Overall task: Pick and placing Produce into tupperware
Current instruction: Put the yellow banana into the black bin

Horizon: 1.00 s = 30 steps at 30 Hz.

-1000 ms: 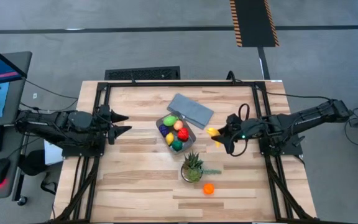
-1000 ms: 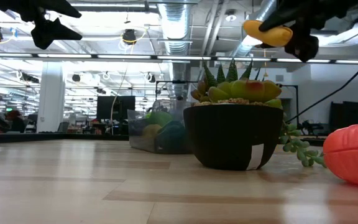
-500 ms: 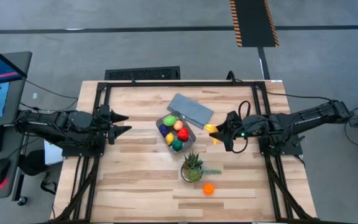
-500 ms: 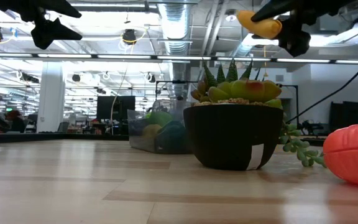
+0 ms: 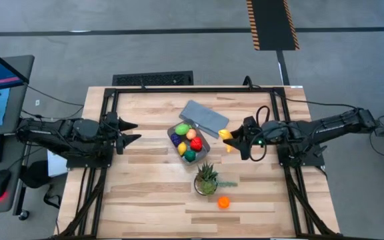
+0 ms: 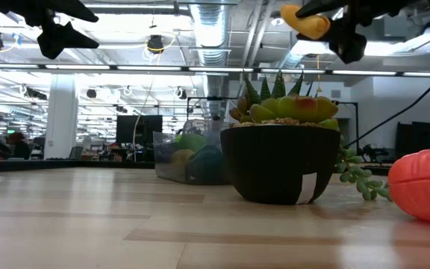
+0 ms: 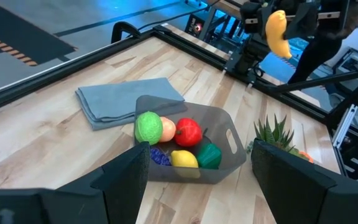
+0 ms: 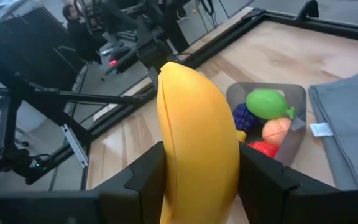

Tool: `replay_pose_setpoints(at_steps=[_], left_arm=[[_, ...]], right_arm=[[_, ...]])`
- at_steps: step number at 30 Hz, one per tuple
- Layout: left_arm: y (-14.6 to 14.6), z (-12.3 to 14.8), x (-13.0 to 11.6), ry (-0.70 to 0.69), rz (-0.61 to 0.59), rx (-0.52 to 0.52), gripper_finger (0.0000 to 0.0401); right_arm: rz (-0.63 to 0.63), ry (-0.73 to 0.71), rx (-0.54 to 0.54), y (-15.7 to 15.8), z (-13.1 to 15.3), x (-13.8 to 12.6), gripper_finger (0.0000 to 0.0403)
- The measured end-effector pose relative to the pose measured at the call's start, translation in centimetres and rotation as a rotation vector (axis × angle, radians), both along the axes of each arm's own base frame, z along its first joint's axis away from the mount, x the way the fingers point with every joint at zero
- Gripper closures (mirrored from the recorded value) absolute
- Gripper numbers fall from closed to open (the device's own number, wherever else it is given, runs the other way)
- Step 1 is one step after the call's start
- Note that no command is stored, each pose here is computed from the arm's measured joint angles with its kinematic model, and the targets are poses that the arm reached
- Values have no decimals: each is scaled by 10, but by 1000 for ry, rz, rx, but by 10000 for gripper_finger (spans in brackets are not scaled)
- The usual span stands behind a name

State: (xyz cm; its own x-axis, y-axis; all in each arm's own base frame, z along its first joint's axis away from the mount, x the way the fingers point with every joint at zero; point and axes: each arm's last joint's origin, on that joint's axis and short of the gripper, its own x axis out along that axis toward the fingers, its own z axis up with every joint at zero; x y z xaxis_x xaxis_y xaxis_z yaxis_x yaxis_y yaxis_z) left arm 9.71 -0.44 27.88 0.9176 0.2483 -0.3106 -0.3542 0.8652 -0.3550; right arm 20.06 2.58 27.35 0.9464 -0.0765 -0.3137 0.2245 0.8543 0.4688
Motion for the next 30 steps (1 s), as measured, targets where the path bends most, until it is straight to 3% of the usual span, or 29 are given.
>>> replay_pose_setpoints(at_steps=[9, 15, 30], left_arm=[[0, 0, 0, 2, -2, 7, 132], [0, 0, 0, 2, -2, 6, 132], [0, 0, 0, 1, -2, 5, 132]], right_arm=[[-8, -57, -16, -3, 6, 2, 223], [-11, -69, -12, -7, 6, 4, 213], [16, -81, -23, -7, -3, 25, 218]])
